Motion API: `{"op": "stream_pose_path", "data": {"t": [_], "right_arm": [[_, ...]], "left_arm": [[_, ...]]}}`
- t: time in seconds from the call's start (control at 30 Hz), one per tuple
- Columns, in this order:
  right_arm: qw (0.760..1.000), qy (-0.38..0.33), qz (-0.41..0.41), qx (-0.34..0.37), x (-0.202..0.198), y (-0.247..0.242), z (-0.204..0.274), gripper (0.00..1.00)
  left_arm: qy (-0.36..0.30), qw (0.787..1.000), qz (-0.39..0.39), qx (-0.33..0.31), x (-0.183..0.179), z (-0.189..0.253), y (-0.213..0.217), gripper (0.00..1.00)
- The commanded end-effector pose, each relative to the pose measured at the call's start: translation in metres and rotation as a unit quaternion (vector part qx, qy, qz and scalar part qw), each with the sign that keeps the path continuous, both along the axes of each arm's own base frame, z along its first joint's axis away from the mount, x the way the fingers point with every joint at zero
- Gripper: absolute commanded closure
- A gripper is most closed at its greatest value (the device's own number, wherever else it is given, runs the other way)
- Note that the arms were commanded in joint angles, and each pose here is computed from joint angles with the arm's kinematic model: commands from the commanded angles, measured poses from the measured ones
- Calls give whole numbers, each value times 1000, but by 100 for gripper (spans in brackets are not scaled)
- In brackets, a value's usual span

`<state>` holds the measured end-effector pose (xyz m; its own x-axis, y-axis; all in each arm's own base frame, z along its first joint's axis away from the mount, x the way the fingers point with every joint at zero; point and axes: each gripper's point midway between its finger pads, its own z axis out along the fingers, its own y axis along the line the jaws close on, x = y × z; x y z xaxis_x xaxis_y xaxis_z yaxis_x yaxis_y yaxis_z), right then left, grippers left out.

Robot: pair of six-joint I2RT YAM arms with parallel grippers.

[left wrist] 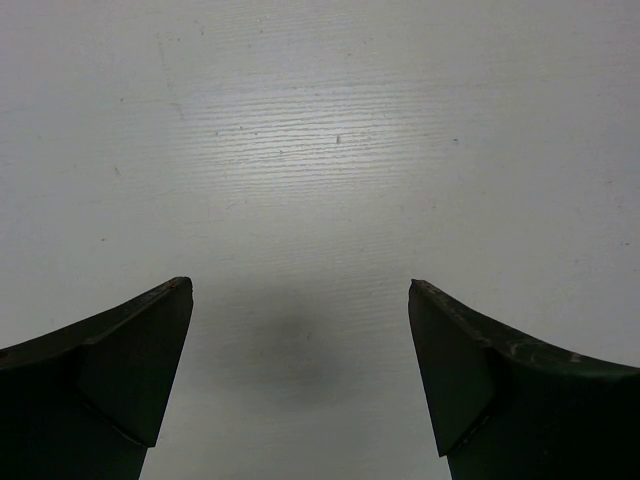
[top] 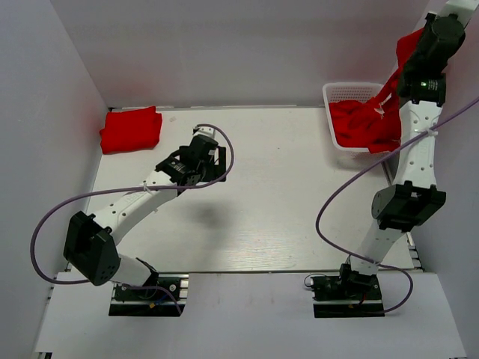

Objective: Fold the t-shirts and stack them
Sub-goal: Move the tshirt to the center of the board

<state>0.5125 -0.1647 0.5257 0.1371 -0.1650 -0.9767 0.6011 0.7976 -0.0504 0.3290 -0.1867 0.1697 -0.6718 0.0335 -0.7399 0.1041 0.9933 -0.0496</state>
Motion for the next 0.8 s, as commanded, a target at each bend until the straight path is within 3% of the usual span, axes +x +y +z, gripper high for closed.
{"op": "stream_pose_path", "data": {"t": [0.0,0.17,0.33,0.37,0.43,0.57,0.7,0.77], "right_arm": [[987,-140,75,-28,-61,35,110,100],[969,-159,190,-20,-71,80,132,100],[927,-143,346,-13,-81,149,134,100],[903,-138,406,-21,-88,178,136,100],[893,-142,427,-2,-94,187,138,100],[833,-118,541,10,-111,242,130,100],[775,-50,628,48,-110,298,87,100],[767,-34,639,57,-109,309,74,100]], "left_arm": [[-32,999,5,-27,0,24,2,1],[-41,998,8,-38,-4,34,4,1],[-46,998,30,-26,-6,37,15,1],[-39,998,39,-17,-9,34,21,1],[-35,998,42,-9,-13,33,25,1],[-30,997,65,-16,-17,38,31,1],[-28,997,74,-25,-22,41,34,1],[-26,996,81,-21,-26,42,39,1]]}}
